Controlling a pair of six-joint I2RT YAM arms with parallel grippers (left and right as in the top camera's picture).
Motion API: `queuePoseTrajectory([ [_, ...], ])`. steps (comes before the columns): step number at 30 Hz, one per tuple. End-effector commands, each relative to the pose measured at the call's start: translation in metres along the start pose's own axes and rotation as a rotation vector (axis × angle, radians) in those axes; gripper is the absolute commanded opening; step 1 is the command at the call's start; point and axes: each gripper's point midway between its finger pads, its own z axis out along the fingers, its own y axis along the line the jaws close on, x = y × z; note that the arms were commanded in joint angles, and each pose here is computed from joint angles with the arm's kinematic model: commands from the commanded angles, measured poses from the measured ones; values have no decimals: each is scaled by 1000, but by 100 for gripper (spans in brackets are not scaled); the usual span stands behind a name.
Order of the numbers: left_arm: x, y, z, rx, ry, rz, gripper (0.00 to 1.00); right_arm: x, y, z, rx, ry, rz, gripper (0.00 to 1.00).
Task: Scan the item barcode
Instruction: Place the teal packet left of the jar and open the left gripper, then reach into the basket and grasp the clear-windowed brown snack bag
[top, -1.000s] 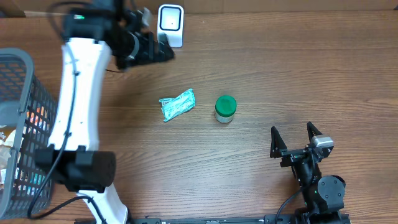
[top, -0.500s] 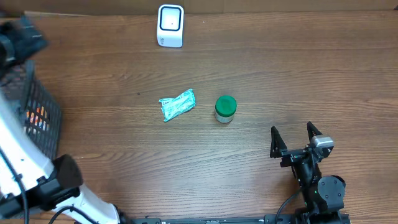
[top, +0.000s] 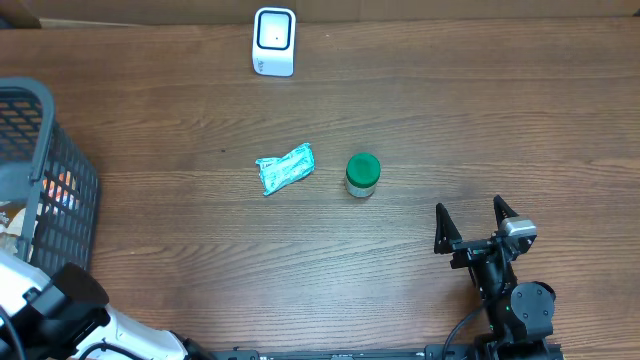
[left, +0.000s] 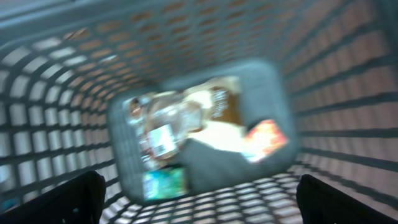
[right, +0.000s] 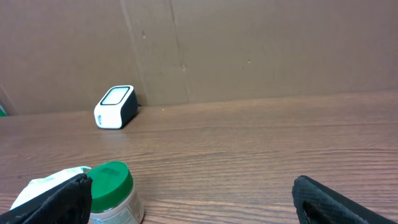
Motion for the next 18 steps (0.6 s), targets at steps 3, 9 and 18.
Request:
queuePoseTrajectory([
  [3, 20, 36, 50, -287, 79, 10, 100, 2, -1, 0, 6, -4, 1, 100],
  [9, 49, 37, 102, -343, 181, 126, 100, 2, -1, 0, 6, -4, 1, 100],
  [18, 85, 30, 172, -327, 248, 344, 100, 2, -1, 0, 6, -4, 1, 100],
])
